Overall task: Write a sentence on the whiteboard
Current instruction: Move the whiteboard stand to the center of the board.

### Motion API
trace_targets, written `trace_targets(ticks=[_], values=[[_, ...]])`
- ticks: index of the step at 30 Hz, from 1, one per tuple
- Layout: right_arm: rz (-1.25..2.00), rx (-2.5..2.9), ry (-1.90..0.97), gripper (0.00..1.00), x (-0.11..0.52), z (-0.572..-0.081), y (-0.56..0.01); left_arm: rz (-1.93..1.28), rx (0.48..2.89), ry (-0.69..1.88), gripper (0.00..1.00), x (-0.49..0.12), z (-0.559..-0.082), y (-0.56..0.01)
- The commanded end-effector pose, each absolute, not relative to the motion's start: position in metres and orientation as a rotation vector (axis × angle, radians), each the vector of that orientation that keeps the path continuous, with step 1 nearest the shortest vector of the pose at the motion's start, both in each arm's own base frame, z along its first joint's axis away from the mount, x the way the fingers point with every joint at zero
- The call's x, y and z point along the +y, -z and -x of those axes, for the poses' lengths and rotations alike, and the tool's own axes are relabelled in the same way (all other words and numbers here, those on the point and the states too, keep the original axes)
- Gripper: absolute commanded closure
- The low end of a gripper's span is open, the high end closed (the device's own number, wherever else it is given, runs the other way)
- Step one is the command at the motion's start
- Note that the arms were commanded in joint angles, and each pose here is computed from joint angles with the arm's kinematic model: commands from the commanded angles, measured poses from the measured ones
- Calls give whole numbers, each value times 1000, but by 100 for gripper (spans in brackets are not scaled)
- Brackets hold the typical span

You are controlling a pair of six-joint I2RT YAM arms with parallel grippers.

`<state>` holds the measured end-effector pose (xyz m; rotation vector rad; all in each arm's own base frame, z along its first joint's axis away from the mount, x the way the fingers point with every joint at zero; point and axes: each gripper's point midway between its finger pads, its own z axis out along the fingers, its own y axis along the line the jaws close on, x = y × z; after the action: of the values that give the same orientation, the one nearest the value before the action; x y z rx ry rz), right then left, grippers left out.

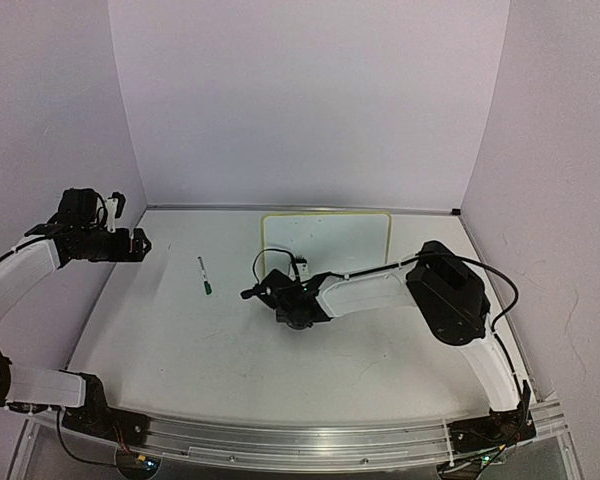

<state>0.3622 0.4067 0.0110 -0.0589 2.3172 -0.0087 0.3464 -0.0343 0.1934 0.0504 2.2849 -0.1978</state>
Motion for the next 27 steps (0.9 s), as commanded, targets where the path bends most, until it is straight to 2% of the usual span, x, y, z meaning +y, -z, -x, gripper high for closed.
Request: trace_targets(ticks=[1, 4, 8, 10, 14, 16, 22, 27], values=[[-113, 2313, 113, 100, 389, -364, 0, -49, 2232, 218, 1, -37, -349, -215], [-138, 2307, 89, 100, 396, -367, -2, -45, 2239, 235, 1, -38, -350, -214], [-110, 2315, 65, 71, 404, -369, -8, -39, 2252, 250, 1, -40, -351, -210], [-91, 2314, 53, 62, 405, -368, -15, -19, 2256, 252, 1, -39, -351, -209], [-29, 2288, -4, 27, 404, -358, -42, 134, 2263, 254, 1, -30, -350, -208], [15, 2274, -59, 17, 404, -350, -63, 227, 2258, 266, 1, -27, -351, -206], [150, 2284, -236, 8, 388, -312, -92, 426, 2258, 332, 4, -34, -357, -185], [225, 2235, -307, 3, 360, -291, -125, 432, 2308, 282, 4, -65, -365, -161]])
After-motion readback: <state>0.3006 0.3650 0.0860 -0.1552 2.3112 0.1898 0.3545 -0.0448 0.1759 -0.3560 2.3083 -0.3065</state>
